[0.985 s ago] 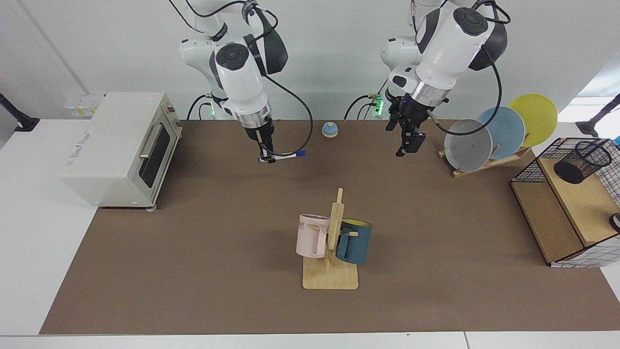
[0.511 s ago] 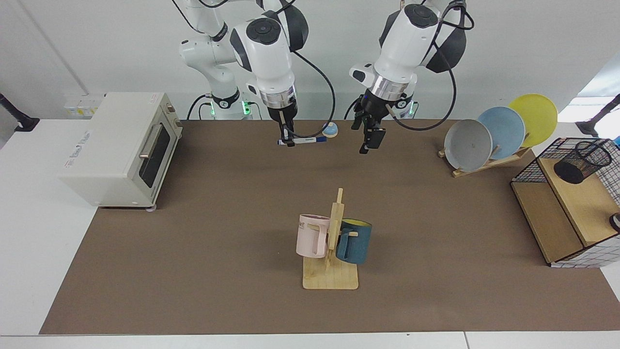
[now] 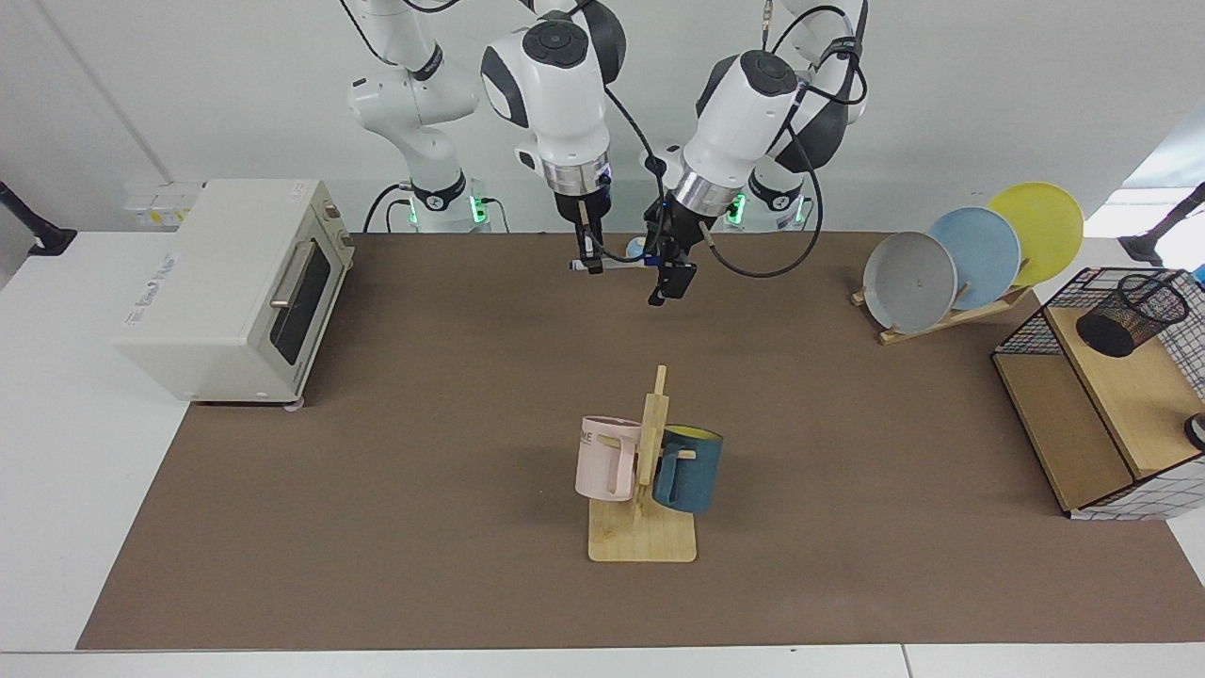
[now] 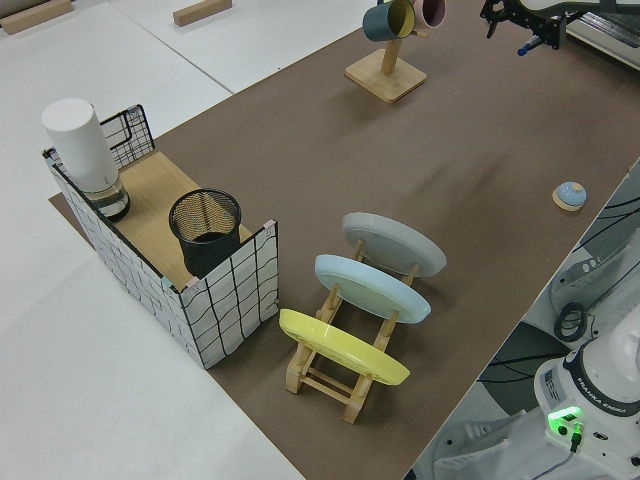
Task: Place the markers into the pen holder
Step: 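Bring the marker to the middle while the left gripper closes on it, then hold the marker between both grippers during the handover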
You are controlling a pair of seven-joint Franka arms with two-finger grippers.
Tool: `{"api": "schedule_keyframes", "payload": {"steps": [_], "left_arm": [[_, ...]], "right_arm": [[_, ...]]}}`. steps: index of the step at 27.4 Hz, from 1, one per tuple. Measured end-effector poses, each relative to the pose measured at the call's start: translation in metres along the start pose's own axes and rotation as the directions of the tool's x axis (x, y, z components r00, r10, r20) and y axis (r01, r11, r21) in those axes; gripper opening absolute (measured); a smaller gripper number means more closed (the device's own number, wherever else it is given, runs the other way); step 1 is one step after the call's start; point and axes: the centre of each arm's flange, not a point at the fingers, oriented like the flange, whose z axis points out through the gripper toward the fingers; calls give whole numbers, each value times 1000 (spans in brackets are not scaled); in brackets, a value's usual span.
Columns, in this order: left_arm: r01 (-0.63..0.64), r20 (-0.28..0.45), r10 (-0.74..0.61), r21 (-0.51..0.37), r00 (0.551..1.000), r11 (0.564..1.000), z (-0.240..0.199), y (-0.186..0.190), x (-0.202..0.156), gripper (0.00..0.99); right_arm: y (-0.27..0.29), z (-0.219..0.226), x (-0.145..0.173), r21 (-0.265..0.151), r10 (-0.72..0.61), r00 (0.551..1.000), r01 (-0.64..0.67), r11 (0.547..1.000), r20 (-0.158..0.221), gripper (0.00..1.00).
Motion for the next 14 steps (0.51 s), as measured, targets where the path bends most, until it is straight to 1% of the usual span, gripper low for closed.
{"api": "schedule_keyframes", "payload": {"steps": [6,8,10,11,12,14], "left_arm": [[-13,-14,12,-30,1000,999,9,5,-2,978],[-18,-14,17,-33,1000,999,10,6,-1,947],[-26,-14,26,-38,1000,999,11,8,1,943],[-30,-12,29,-43,1000,999,12,9,2,907],[-34,-10,33,-49,999,998,13,11,3,833],[-38,-6,38,-58,999,998,13,14,4,833]], "right_arm": [[-1,-4,-1,8,0,1000,0,1000,5,167],[-1,-4,-1,9,0,1000,0,1000,6,167],[-2,-5,0,9,1,1000,-1,1000,6,167],[-2,-5,0,9,1,1000,-1,1000,6,167],[-2,-5,0,9,1,1000,-2,1000,6,167],[-2,-5,0,9,2,1000,-2,1000,6,167]]}}
